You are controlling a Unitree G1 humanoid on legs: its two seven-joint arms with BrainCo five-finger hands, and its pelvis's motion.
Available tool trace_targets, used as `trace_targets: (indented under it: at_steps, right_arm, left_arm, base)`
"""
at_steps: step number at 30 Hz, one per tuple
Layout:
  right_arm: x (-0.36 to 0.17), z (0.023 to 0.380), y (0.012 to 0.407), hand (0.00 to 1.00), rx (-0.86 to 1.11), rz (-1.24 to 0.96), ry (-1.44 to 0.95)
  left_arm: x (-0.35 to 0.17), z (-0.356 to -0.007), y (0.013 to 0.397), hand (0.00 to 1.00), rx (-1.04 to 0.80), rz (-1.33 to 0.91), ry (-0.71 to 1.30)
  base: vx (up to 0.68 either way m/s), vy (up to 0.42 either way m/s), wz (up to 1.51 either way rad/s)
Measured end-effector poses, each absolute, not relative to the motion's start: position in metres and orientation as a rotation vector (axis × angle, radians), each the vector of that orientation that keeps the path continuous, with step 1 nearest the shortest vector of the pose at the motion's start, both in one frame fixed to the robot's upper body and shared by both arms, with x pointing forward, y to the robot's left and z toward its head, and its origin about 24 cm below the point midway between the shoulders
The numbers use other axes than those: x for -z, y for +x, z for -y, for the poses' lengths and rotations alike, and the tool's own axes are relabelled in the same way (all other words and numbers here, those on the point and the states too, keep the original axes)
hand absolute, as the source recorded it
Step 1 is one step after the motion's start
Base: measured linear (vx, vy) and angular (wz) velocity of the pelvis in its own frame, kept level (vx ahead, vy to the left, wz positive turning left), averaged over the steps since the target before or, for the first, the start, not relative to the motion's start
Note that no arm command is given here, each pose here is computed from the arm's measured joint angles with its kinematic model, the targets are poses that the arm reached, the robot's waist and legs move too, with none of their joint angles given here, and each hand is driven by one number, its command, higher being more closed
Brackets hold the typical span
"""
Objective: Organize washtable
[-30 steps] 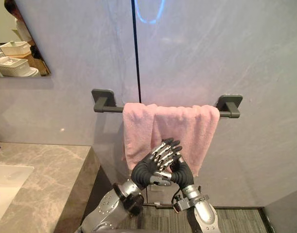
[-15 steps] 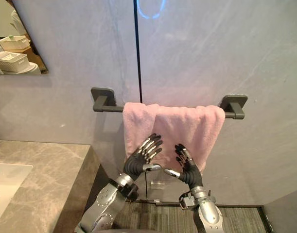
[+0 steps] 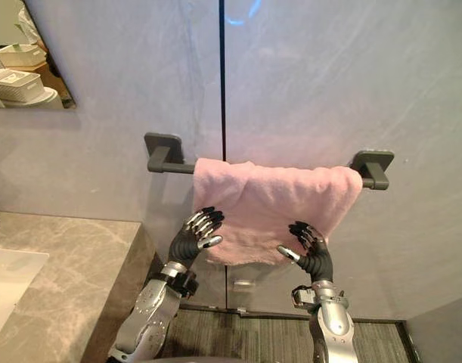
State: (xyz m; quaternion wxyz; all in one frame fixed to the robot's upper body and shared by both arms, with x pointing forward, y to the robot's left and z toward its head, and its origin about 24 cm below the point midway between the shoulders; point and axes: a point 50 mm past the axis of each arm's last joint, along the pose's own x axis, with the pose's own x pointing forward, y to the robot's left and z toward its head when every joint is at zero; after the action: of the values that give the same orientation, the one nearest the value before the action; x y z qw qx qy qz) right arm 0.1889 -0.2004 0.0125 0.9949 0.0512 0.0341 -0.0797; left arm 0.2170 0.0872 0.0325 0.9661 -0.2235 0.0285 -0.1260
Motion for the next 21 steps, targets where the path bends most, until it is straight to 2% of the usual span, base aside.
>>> trace_targets:
  at_steps: [21]
  right_arm:
    - [-0.009, 0.227, 0.182, 0.00, 0.399, -0.053, 0.216]
  left_arm:
    - [-0.024, -0.127, 0.223, 0.00, 0.022, -0.055, -0.470]
  base:
    - [-0.01, -0.005, 0.01]
